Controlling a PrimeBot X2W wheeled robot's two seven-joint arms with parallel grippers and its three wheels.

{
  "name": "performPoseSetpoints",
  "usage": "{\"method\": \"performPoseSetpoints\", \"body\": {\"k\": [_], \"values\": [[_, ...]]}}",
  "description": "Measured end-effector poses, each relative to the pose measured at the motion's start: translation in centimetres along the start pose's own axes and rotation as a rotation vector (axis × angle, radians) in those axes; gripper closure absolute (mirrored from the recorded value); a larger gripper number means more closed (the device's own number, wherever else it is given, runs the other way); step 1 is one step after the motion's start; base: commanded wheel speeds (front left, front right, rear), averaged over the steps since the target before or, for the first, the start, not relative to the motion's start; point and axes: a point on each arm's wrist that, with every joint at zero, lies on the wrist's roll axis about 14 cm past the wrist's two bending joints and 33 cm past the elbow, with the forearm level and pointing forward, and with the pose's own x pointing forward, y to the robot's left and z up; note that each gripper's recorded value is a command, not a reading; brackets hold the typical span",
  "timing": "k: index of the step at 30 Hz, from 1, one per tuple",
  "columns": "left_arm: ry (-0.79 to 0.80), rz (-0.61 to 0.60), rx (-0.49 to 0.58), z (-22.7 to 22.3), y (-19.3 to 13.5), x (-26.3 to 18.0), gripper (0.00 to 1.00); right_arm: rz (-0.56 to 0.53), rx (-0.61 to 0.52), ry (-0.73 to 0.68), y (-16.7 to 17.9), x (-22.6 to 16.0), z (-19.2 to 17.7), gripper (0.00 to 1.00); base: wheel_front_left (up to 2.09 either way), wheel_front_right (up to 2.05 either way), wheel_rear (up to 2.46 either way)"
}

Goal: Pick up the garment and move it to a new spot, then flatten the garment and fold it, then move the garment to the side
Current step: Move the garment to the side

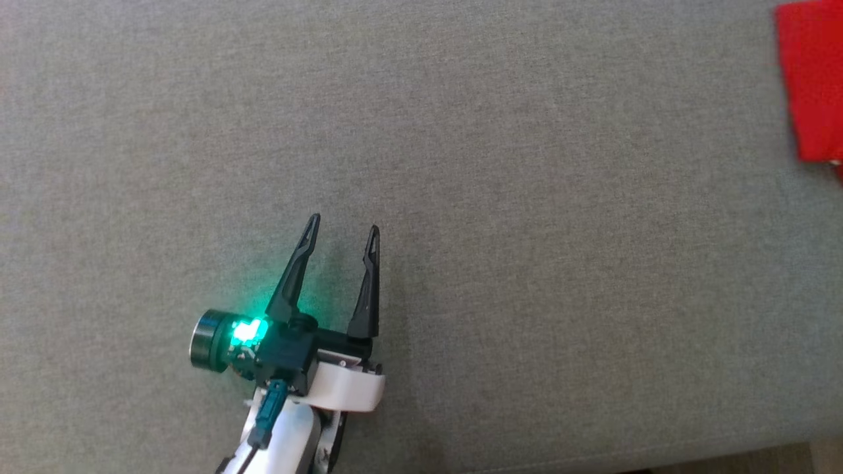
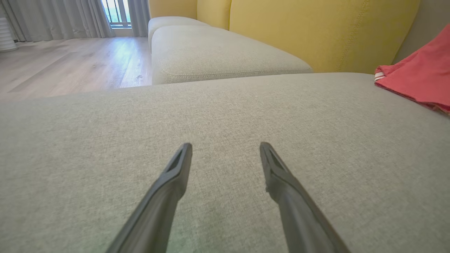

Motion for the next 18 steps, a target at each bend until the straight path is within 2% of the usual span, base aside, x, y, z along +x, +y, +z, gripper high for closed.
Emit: {"method": "performPoseSetpoints", "body": {"k": [3, 6, 9, 10, 13, 18], "values": [[-0.012, 0.006, 0.007, 0.5, 0.2, -0.2, 0.00, 0.005, -0.024, -0.040, 0.3, -0.2, 0.8, 0.00, 0.00, 0.00, 0.00], [-0.031, 0.021, 0.012, 1.4, 0.6, -0.5, 0.00, 0.056, -0.056, -0.079, 2.6, -0.4, 0.8, 0.00, 0.00, 0.00, 0.00], [-0.068, 0.037, 0.000, 3.0, 0.8, -1.1, 0.00, 0.158, -0.061, -0.104, 7.0, -0.7, -0.5, 0.00, 0.00, 0.00, 0.00], [-0.068, 0.037, 0.000, 3.0, 0.8, -1.1, 0.00, 0.158, -0.061, -0.104, 7.0, -0.7, -0.5, 0.00, 0.00, 0.00, 0.00], [-0.091, 0.055, -0.014, 4.1, 0.9, -2.4, 0.00, 0.266, -0.067, -0.126, 11.7, -1.7, -2.2, 0.00, 0.00, 0.00, 0.00], [-0.120, 0.112, -0.037, 5.4, 1.4, -5.7, 0.00, 0.432, -0.039, -0.125, 18.9, -5.0, -6.8, 0.00, 0.00, 0.00, 0.00]]}}
